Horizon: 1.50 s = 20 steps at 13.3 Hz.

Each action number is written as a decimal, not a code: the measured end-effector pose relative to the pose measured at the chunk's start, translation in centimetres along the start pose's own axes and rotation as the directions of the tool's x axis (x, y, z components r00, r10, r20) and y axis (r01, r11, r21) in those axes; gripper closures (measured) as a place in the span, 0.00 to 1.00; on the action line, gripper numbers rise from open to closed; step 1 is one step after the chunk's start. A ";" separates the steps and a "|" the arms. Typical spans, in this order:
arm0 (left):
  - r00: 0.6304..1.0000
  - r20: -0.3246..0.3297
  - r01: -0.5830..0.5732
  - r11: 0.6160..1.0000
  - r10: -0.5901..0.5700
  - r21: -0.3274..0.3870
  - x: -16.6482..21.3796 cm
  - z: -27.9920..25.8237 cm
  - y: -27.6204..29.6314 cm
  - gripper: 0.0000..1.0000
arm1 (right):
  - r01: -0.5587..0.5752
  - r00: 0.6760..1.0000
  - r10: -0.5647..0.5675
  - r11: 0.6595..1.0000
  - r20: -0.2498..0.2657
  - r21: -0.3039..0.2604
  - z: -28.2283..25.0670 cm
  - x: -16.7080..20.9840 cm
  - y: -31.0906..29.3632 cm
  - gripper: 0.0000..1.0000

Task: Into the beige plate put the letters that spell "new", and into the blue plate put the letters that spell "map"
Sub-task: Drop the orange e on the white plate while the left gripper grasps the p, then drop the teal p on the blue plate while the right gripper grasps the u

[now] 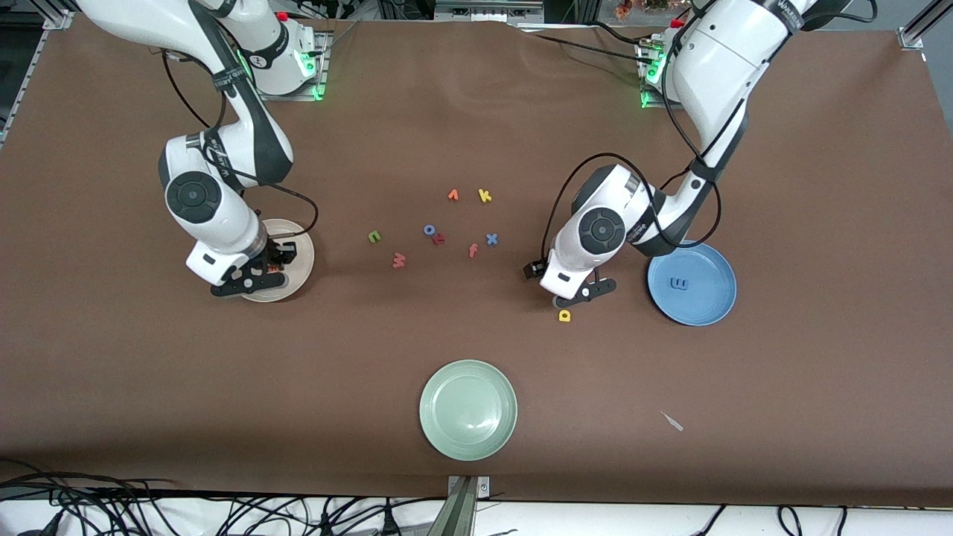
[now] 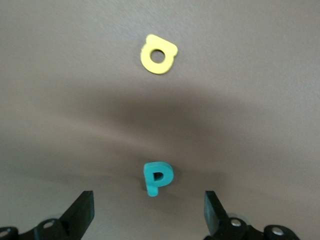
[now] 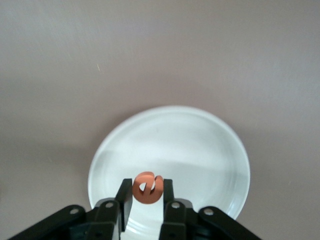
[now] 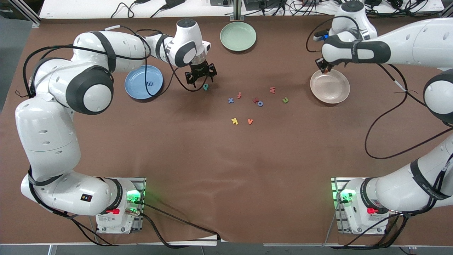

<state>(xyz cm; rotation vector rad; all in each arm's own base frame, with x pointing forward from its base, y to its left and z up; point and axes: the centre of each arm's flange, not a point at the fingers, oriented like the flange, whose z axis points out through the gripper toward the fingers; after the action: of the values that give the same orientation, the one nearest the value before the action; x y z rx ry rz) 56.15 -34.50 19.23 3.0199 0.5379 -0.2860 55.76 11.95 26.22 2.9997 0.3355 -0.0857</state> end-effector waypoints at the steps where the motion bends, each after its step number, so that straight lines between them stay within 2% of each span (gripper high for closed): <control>1: 1.000 -0.001 -0.003 1.000 0.003 -0.005 -0.1 0.5 0.2 0.07 | 0.001 1.000 -0.001 1.000 0.005 0.003 1.0 -1.2 -0.3 0.56; 3: 1.000 0.002 -0.002 1.000 0.002 -0.007 -0.1 1.1 0.2 0.08 | -0.020 1.000 0.020 1.000 0.013 0.006 1.4 -2.2 -1.2 0.35; 4: 1.000 0.001 0.000 1.000 0.000 -0.007 0.0 1.2 0.1 0.17 | -0.025 1.000 0.025 1.000 0.005 0.010 0.9 -2.3 -2.4 0.24; 5: 1.000 -0.003 -0.005 1.000 0.005 -0.002 0.1 1.3 0.1 0.26 | -0.025 1.000 0.025 1.000 -0.009 0.019 0.1 -2.3 -4.7 0.18; 8: 0.999 -0.032 -0.039 0.999 0.040 0.024 0.2 1.5 -0.1 0.29 | -0.047 0.998 0.049 0.997 -0.039 0.055 -1.8 -2.5 -12.6 0.18; 9: 0.999 -0.031 -0.039 0.999 0.040 0.025 0.2 1.6 -0.1 0.35 | -0.046 0.998 0.049 0.997 -0.037 0.063 -1.8 -2.8 -14.6 0.18; 12: 0.999 -0.026 -0.038 0.999 0.039 0.026 0.2 1.9 -0.1 0.70 | 0.009 0.999 -0.006 0.999 -0.049 0.050 0.6 -3.0 -17.3 0.18; 15: 0.999 -0.027 -0.036 0.999 0.037 0.026 0.3 1.9 -0.1 0.71 | 0.070 0.996 -0.069 0.997 -0.064 0.027 3.3 -3.0 -18.4 0.18; 17: 0.999 -0.036 -0.027 0.999 0.028 0.023 1.0 1.3 -0.3 0.71 | 0.084 0.994 -0.081 0.996 -0.074 0.034 3.8 -3.1 -18.9 0.19; 20: 0.999 -0.026 -0.024 0.997 0.026 0.080 2.7 -2.0 -2.3 0.71 | 0.093 0.992 -0.089 0.994 -0.086 0.054 4.7 -3.9 -19.6 0.21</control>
<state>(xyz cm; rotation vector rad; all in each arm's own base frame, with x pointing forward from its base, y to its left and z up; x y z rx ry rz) 58.14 -31.28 20.60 3.1091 0.5020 -0.2720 47.41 29.45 19.61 3.0505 0.4871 0.0228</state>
